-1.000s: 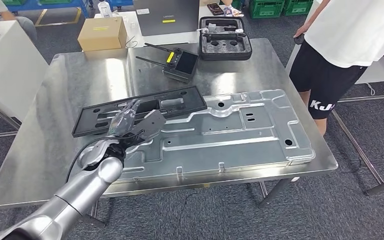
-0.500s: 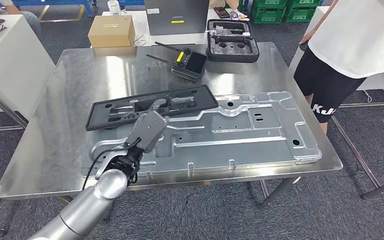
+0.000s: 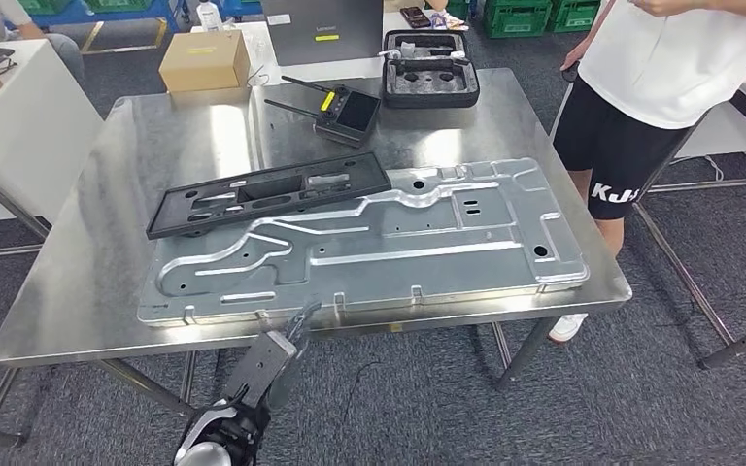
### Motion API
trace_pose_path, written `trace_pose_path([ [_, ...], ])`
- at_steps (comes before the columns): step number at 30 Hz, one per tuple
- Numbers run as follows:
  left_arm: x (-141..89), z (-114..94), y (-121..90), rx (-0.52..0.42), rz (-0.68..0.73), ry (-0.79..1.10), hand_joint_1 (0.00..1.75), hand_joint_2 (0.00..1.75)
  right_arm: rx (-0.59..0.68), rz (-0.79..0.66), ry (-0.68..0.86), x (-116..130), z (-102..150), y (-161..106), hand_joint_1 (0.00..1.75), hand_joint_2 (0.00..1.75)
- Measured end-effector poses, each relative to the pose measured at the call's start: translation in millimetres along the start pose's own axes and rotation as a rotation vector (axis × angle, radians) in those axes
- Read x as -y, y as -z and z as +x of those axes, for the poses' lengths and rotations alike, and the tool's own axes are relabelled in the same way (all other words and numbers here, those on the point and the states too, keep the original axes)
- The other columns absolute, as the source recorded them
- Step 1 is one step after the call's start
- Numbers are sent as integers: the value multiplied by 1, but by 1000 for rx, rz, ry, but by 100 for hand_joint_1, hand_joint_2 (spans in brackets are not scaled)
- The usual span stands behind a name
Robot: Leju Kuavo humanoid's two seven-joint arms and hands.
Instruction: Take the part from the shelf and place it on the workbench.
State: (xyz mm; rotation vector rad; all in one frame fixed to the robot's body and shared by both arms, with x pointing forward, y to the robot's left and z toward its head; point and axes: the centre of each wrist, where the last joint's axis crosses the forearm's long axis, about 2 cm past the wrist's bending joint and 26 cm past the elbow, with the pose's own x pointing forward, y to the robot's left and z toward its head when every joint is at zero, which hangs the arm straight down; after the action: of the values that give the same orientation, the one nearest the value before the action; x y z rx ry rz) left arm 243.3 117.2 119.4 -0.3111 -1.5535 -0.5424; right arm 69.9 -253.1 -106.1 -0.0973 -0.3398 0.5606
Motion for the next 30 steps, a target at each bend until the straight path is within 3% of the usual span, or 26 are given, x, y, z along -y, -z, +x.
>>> trace_pose_path([
  [6, -8, -36, -32, -79, 80, -99, 0, 0, 3, -8, 15, 1, -1, 0, 0, 0],
  [14, -9, -108, -72, -315, 216, -131, 0, 0, -9, -21, 27, 5, -4, 0, 0, 0],
  [18, -14, -156, -103, -518, 285, -93, 0, 0, -18, -22, 30, 6, -4, 0, 0, 0],
  [22, -18, -189, -136, -768, 343, -48, 0, 0, -25, -20, 27, 6, -4, 0, 0, 0],
  [27, -17, -213, -177, -1062, 386, 115, 0, 0, -26, -20, 31, 7, -3, 1, 0, 0],
  [30, -17, -219, -193, -1192, 361, 233, 0, 0, -31, -22, 51, 6, -2, 1, 0, 0],
])
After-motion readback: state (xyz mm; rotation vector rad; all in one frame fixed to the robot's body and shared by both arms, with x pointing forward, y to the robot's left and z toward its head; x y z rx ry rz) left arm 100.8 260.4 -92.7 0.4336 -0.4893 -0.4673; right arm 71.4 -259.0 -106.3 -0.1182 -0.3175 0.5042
